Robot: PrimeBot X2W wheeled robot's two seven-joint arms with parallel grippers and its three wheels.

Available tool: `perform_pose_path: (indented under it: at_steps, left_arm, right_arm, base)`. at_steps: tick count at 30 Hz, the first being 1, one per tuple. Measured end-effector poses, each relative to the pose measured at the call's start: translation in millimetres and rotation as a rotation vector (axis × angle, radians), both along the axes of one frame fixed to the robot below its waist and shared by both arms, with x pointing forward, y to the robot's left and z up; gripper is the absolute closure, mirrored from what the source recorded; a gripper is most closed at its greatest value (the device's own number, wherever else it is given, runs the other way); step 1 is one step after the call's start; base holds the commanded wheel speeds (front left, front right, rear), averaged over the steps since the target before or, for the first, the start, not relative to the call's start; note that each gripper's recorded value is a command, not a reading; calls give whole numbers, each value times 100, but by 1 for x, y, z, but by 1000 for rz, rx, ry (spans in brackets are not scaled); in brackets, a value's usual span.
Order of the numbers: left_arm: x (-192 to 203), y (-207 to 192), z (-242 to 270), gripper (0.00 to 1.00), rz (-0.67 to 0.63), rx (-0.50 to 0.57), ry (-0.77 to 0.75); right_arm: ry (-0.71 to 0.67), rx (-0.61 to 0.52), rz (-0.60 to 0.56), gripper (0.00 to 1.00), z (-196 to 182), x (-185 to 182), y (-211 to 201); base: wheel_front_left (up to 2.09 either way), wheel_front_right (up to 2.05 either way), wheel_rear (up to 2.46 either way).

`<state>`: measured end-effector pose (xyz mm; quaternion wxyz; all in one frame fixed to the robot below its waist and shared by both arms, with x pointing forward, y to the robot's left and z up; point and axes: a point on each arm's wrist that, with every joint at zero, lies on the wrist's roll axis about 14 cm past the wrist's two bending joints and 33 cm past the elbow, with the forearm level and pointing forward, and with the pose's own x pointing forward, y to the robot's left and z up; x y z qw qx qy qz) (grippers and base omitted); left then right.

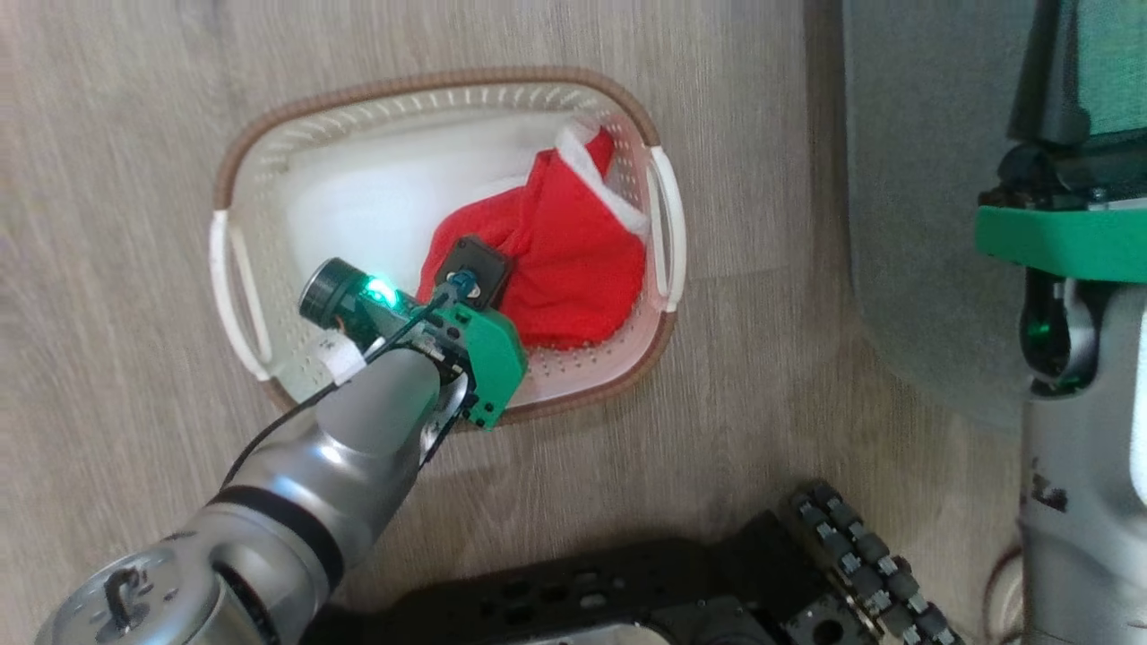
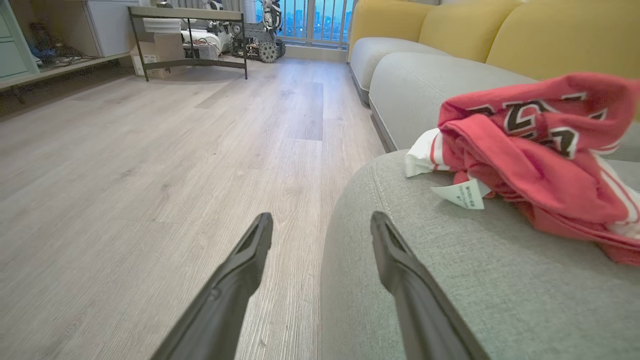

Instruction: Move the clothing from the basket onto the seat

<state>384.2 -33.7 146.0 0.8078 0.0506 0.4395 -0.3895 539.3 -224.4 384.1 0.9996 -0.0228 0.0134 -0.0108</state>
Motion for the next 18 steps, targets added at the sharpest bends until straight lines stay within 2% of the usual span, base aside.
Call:
perform_pose_path:
  at_steps: [10, 14, 18]
  left_arm:
    - [47, -9, 81, 100, 78, -80, -199]
    - [67, -14, 129, 100, 135, -127, -306]
    - [67, -13, 171, 100, 165, -167, -387]
  right_arm:
    - [-74, 37, 8, 0, 52, -6, 7]
    - [-73, 51, 6, 0, 66, -22, 8]
    - [-68, 64, 4, 0, 79, -43, 10]
  base:
    - [0, 0, 0]
    - [0, 0, 0]
    - [0, 0, 0]
